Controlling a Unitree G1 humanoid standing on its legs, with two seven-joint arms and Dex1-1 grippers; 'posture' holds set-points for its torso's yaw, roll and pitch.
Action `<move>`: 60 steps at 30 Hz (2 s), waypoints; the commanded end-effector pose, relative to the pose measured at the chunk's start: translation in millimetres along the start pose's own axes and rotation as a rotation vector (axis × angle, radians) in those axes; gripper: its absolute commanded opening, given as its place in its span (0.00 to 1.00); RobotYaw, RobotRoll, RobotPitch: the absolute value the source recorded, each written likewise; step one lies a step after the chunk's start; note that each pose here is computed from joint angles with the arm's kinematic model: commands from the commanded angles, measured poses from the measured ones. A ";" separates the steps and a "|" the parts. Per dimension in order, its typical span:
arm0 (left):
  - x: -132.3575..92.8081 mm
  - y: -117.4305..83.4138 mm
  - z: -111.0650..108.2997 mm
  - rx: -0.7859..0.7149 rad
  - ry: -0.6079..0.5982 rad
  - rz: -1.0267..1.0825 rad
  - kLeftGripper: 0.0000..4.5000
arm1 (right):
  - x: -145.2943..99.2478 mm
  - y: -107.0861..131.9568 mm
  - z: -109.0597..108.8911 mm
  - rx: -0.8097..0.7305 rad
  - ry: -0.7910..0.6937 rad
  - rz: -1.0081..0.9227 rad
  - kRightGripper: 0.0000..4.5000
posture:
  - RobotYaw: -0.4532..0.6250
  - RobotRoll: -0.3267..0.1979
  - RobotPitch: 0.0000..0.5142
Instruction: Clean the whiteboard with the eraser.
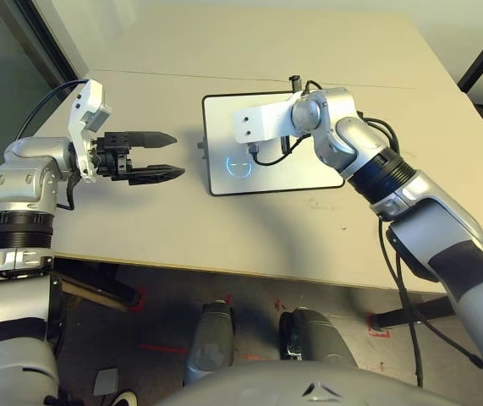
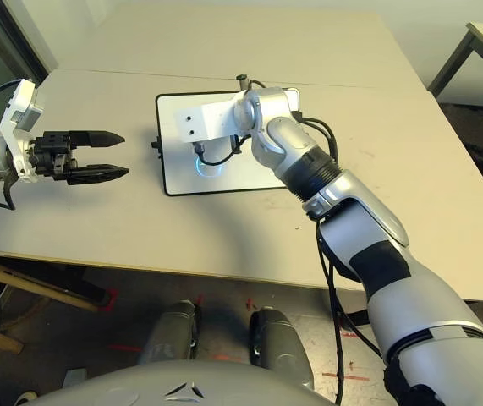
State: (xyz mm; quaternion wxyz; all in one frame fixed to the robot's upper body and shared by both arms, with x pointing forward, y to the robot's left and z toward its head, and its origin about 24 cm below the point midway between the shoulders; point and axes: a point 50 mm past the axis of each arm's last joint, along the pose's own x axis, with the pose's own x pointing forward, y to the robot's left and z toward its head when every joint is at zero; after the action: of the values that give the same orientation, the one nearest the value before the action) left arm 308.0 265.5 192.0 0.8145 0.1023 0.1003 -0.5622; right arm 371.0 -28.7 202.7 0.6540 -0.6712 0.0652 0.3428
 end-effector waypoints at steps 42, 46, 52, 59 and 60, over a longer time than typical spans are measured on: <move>5.3 2.8 6.5 0.021 -0.007 -0.014 1.00 | -14.2 -5.4 -13.9 0.059 0.012 -0.003 0.00 | 0.70 0.62 0.13; 4.7 2.4 5.9 0.020 -0.008 -0.011 1.00 | -10.2 -6.8 -3.1 0.049 -0.007 -0.006 0.00 | 0.70 0.62 0.13; 4.4 1.6 5.6 0.020 -0.011 -0.007 1.00 | -4.8 -10.8 7.4 0.033 -0.020 -0.014 0.00 | 0.71 0.62 0.12; 4.5 0.5 4.5 0.018 -0.015 -0.003 1.00 | 2.7 -11.6 12.0 0.003 -0.006 -0.013 0.00 | 0.72 0.62 0.12; 4.4 0.4 4.5 0.018 -0.016 -0.003 1.00 | 3.5 -11.3 11.5 -0.003 -0.001 -0.012 0.00 | 0.72 0.62 0.12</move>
State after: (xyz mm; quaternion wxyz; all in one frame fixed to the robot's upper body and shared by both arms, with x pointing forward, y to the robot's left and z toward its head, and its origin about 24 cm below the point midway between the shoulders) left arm 311.4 260.1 196.7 0.8123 0.1042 0.0861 -0.5674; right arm 373.6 -15.2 209.5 0.6602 -0.6638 0.0613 0.3461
